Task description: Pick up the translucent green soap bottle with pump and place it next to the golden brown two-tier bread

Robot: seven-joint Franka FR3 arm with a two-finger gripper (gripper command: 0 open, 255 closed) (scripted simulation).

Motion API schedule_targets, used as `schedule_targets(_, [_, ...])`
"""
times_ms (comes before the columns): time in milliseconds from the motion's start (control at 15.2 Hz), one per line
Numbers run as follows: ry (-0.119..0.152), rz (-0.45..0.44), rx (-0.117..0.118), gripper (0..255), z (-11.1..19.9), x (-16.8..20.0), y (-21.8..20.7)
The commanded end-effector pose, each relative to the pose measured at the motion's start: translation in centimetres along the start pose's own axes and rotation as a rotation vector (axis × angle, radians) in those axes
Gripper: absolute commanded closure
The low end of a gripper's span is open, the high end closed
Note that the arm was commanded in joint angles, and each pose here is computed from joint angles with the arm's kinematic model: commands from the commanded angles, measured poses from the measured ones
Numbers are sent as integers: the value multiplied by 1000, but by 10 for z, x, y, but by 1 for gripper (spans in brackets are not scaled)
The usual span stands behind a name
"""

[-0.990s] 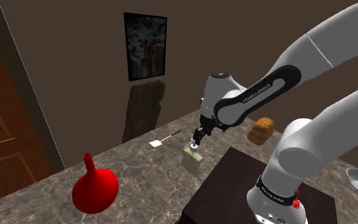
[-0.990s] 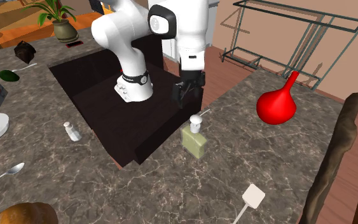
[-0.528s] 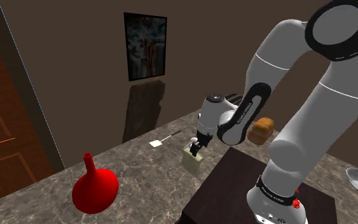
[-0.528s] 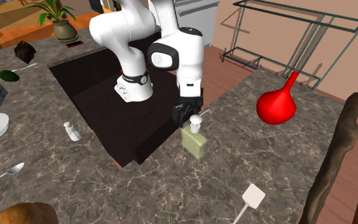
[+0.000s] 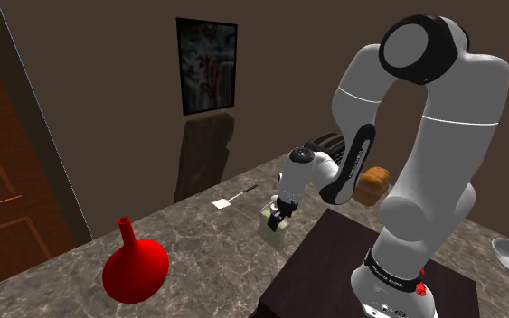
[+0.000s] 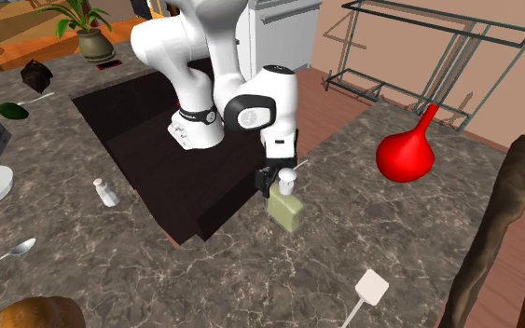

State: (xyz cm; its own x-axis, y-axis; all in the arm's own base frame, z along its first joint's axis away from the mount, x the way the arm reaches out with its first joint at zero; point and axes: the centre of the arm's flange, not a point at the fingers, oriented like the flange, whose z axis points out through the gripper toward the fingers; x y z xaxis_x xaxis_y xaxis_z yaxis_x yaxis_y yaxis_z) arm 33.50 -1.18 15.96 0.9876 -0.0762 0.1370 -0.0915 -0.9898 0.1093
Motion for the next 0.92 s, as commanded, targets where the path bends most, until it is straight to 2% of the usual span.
schedule_targets(0, [1,-2,-1,0,8,-1,0])
schedule_targets(462, [1,-2,-1,0,8,-1,0])
schedule_targets(528, [1,-2,-1,255,8,-1,0])
schedule_targets(858, [1,-2,-1,255,8,-1,0])
